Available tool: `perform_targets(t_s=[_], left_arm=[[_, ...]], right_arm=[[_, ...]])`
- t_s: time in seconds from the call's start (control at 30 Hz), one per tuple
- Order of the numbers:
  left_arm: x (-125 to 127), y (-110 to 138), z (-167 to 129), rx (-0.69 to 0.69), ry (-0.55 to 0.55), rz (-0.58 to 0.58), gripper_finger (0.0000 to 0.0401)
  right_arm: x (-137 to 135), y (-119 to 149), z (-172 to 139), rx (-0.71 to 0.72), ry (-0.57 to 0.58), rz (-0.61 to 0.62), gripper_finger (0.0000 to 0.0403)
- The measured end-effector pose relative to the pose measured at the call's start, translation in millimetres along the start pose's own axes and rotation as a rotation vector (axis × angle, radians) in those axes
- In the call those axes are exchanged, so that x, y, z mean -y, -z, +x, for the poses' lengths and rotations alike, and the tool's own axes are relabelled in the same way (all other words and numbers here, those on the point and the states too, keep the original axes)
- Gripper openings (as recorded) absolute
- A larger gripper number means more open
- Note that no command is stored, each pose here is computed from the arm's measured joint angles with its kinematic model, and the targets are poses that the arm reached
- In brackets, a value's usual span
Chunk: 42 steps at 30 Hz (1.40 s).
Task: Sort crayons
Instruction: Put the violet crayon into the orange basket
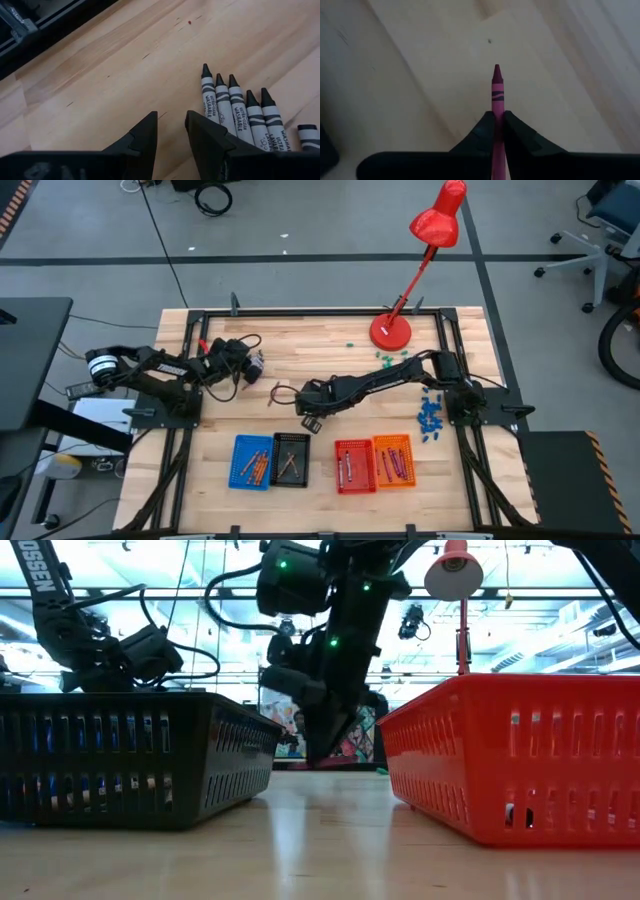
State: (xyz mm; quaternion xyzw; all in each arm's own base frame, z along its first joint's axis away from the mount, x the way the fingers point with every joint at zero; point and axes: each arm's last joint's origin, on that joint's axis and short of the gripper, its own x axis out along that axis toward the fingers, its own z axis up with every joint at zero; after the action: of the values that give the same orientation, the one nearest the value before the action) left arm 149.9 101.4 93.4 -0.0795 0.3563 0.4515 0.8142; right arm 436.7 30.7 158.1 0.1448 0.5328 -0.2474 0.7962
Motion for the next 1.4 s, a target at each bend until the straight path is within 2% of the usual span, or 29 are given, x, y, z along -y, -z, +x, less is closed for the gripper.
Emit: perform_targets(t_s=[0.13,0.4,0.7,0.9,1.1,1.4], left_arm=[[0,0,0,-0.001,0.002,0.004,0.0118],[0,0,0,-0.001,0.005,0.006,0.0118],[1,0,0,0.005,0.009,-0.037,0.0118],[2,-2,0,0.026,0.037,-0.103,0.0118],[2,-3,0,0.038,0.038,-0.115,0.0118],[3,-8,-1,0.079,0.053,-0.093,0.0118]], right_arm=[[0,7,-19,-0.031,0.022,0.008,0.0034],[-14,33,-80,-0.002,0.061,0.061,0.0034],[-36,87,-123,-0.085,0.099,0.192,0.0034],[-51,124,-139,-0.115,0.148,0.307,0.0034],[-60,159,-150,-0.101,0.205,0.441,0.0034],[-59,207,-123,-0.158,0.260,0.593,0.0034]])
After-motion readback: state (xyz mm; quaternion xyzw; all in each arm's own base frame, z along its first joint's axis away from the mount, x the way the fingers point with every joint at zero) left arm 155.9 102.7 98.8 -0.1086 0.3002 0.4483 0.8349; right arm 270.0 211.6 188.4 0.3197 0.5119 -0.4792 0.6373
